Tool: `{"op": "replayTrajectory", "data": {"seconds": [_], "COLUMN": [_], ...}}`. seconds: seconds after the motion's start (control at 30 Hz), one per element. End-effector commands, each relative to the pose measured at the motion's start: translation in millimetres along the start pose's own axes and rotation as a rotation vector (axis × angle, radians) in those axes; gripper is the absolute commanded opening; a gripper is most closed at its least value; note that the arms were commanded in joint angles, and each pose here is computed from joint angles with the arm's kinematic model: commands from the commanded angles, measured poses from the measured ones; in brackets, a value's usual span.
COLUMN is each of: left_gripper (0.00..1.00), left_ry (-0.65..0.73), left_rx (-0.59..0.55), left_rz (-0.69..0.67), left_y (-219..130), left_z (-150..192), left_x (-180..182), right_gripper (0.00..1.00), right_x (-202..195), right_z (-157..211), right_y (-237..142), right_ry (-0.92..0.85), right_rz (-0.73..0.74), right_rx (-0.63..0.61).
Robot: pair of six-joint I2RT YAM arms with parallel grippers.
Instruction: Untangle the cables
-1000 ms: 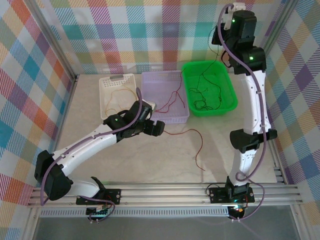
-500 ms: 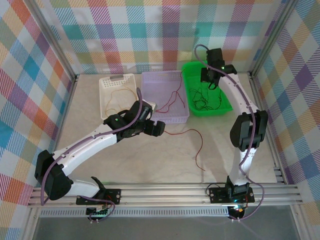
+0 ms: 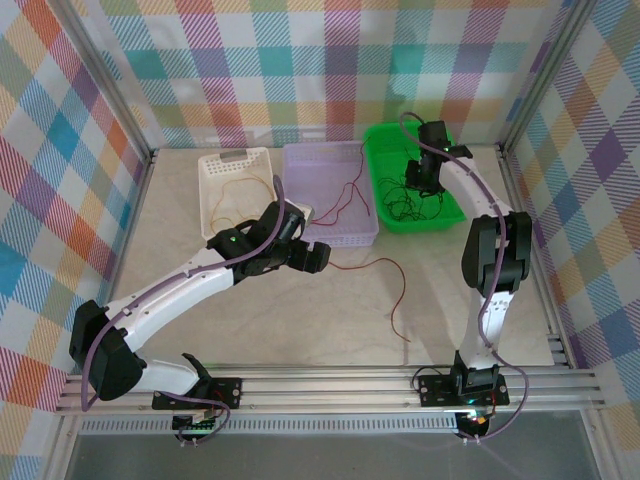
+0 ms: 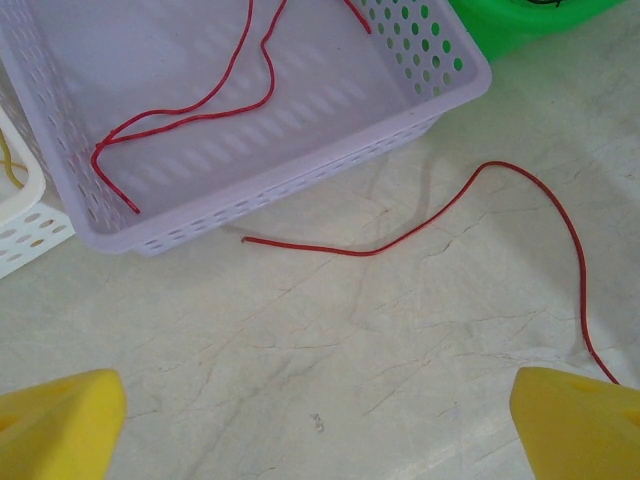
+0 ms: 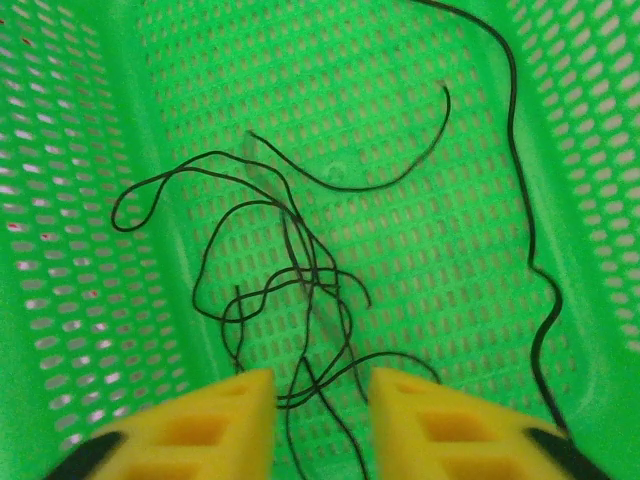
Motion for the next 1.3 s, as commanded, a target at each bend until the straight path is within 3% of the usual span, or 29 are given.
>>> {"op": "replayTrajectory", "data": {"seconds": [0.0, 0.07, 0.23, 0.47, 0.57, 0.7, 0.87, 1.27], "left_gripper": [0.98, 0.98, 0.98, 1.00, 1.00, 1.00, 1.00, 0.91], "left_ry": [0.022, 0.022, 0.017, 0.092, 0.104, 0.097, 0.198, 0.201], "left_rx": [0.018, 0.028, 0.107, 0.267, 0.306, 0.355, 0.422, 0.473], "left_rz": [0.021, 0.022, 0.018, -0.041, -0.032, 0.028, -0.012, -0.048], "left_y": [0.7, 4.2, 22.3, 53.1, 59.9, 76.1, 105.5, 155.6], "left_z": [-0.4, 1.1, 10.8, 24.4, 25.5, 29.9, 48.1, 60.6], "left_x": [-6.6, -7.1, -16.4, -62.3, -84.5, -123.5, -162.9, -189.6], "right_gripper": [0.50, 0.60, 0.71, 0.83, 1.00, 1.00, 1.00, 1.00], "right_x": [13.2, 15.8, 18.3, 5.6, -8.2, -23.3, -48.3, -73.8], "right_z": [-19.0, -23.5, -22.7, 21.6, 40.9, 62.2, 84.1, 115.5], "right_y": [-47.2, -69.1, -125.2, -172.9, -188.1, -207.4, -238.7, -294.2], "right_ry": [-0.001, -0.005, -0.024, -0.047, -0.048, -0.049, -0.035, 0.002], "right_rz": [-0.075, -0.100, -0.153, -0.215, -0.221, -0.227, -0.198, -0.247], "right_rx": [-0.076, -0.111, -0.203, -0.278, -0.319, -0.352, -0.427, -0.544]}}
Point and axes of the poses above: each hand's point on the last joint's axis, 136 mm out from that joint toward the fingers, its own y axis out along the fingers, its own x axis along the line the jaws close on, z = x × y, the point moved 3 cm from there along -y, back along the fingers, and after that the axes turned 7 degrees about y, right-handed, at the moved point
